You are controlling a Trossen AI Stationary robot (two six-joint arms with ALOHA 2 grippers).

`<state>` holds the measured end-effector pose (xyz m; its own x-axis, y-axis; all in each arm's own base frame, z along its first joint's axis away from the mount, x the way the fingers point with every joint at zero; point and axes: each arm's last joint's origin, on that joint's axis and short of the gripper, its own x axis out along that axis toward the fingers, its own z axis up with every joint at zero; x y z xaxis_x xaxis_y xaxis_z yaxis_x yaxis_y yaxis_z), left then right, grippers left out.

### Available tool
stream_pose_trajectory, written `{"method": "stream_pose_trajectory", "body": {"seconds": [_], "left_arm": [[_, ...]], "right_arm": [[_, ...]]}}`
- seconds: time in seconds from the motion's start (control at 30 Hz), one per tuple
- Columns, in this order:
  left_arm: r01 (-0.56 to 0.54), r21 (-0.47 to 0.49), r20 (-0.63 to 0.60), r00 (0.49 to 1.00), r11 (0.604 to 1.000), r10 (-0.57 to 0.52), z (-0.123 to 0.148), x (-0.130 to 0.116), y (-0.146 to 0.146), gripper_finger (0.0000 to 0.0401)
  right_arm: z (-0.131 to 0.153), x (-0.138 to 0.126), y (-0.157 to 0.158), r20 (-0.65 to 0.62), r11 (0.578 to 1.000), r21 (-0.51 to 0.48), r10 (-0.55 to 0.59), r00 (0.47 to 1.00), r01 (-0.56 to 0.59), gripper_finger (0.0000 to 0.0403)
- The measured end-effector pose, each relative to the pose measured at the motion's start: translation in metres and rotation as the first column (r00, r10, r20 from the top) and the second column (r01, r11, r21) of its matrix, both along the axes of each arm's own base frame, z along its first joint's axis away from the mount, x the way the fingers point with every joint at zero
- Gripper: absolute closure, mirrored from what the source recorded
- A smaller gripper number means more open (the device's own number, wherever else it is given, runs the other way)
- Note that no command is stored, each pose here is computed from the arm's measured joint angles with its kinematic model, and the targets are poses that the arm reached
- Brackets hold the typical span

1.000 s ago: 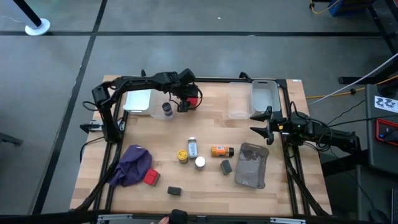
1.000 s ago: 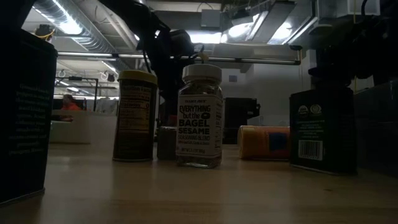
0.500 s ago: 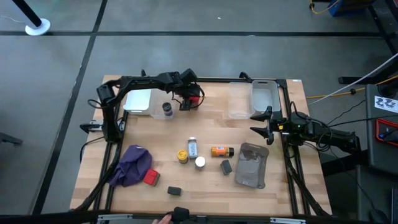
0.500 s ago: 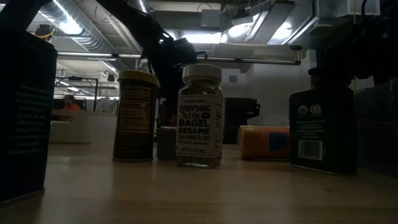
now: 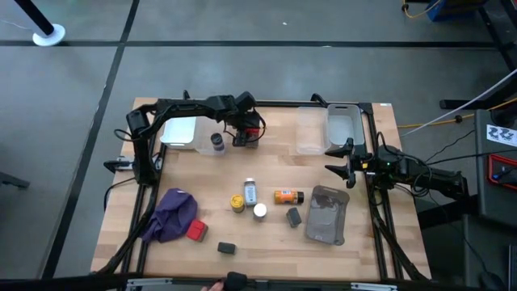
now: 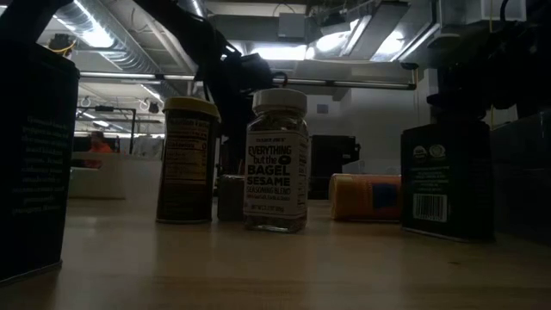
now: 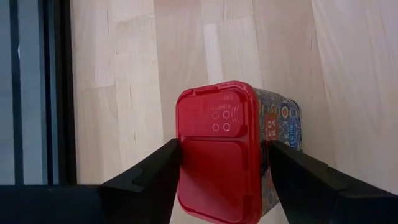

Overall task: Sort spices by type
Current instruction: Put the top red seasoning can into the white bin

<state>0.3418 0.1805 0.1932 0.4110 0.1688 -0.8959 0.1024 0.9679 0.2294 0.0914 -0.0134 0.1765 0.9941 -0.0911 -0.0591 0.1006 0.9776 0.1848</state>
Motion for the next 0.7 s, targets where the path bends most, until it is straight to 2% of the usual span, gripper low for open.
{"method": "stream_pose_trajectory", "body": {"seconds": [0.3, 0.7], "left_arm": [[0.015, 0.042, -0.031, 0.999, 0.999, -0.014, 0.006, 0.009, -0.016, 0.0187], [0.056, 0.058, -0.06, 0.997, 0.997, -0.053, 0.016, 0.016, -0.055, 0.0188]], "right_arm": [[0.0, 0.0, 0.0, 0.0, 1.0, 0.0, 0.0, 1.0, 0.0, 0.0143], [0.0, 0.0, 0.0, 0.0, 1.0, 0.0, 0.0, 1.0, 0.0, 0.0143]]}}
